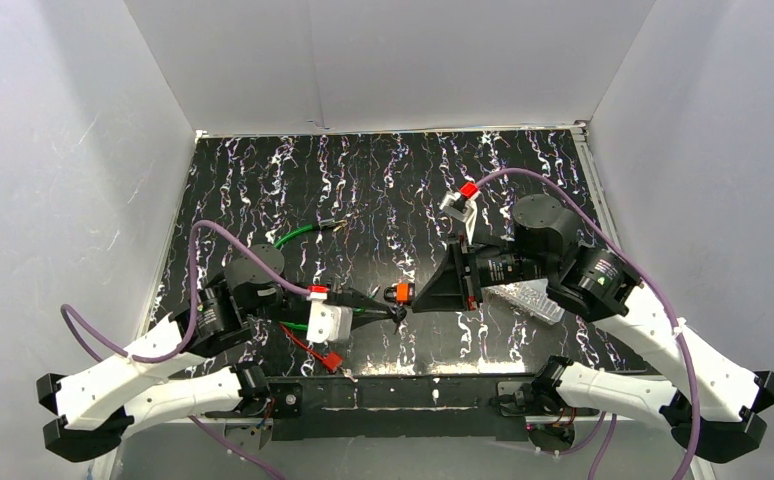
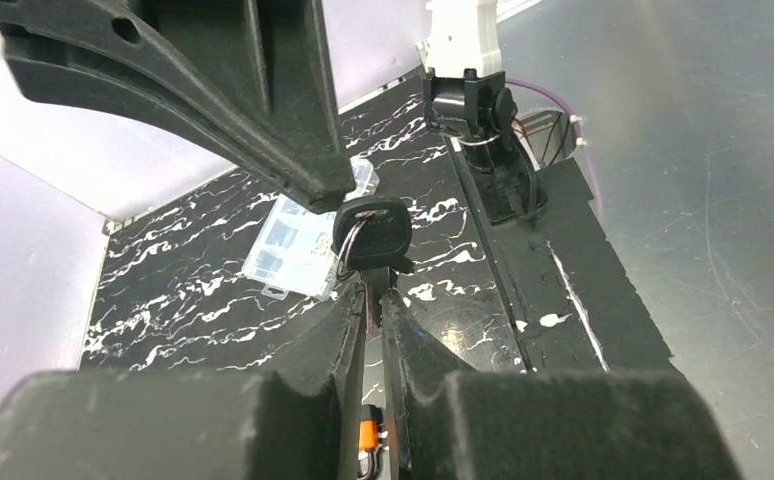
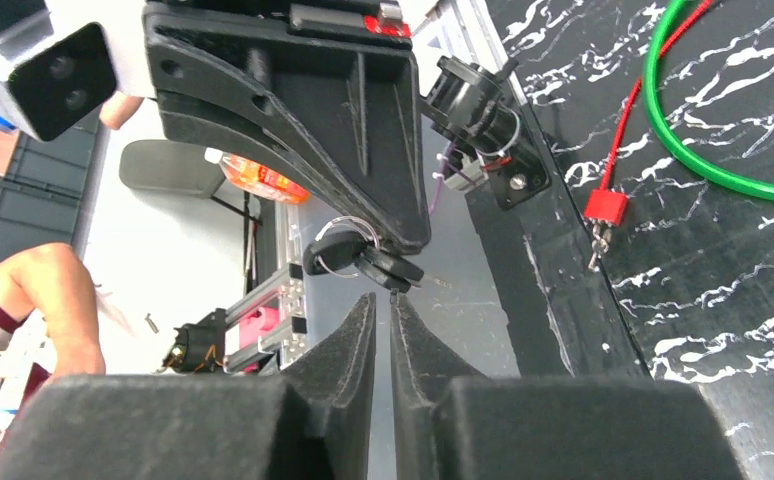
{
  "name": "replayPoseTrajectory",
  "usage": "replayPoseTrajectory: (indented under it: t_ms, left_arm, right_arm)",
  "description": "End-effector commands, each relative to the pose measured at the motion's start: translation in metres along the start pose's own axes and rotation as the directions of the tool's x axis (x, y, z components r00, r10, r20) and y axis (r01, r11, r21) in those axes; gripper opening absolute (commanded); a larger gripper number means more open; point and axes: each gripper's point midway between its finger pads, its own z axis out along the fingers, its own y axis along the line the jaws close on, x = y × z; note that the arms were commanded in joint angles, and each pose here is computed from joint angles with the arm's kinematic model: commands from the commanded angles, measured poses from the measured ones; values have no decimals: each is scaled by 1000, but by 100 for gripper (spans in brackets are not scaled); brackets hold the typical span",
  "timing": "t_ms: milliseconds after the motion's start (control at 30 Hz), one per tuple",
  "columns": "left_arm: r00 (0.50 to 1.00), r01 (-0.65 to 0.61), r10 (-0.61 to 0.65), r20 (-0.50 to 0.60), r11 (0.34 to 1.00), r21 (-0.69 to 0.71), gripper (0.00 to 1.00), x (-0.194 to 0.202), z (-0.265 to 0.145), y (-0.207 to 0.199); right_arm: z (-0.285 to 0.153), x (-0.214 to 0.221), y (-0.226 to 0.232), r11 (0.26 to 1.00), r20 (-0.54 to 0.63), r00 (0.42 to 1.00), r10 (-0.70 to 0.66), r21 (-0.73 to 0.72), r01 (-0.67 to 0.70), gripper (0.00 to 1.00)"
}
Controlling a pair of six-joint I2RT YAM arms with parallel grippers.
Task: Unlock with the key
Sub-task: Pick up the key from the center of the board.
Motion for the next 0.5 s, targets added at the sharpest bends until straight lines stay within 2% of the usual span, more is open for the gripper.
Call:
replayPoseTrajectory:
  t_ms: [0,100,200,300,367,467]
  left_arm:
    - [998,-54,54,-12,998,-23,0,-11,-8,7]
    - [997,-62,60,-54,998,-23,0,-5,-9,9]
    - [990,-64,71,-119,996,67,0,9,-11,-4]
    - [971,-33,92,-221,966,255,0,33,-17,-34]
    - [946,10,97,-310,946,324,0,48,-22,-43]
    - [869,64,152,-471,909,411,0,78,-39,-50]
  right_arm:
    - [-10,-1,5,999,4,999,-39,25,38,33]
    - [-16,2,2,997,14,999,-31,67,30,51]
    - [-24,-3,0,992,51,998,-44,116,38,59]
    - [-29,-11,-2,986,92,993,-73,156,58,63]
    - [-32,-12,-10,978,114,990,-78,202,54,64]
    - [-37,-9,-27,963,161,984,-77,268,32,64]
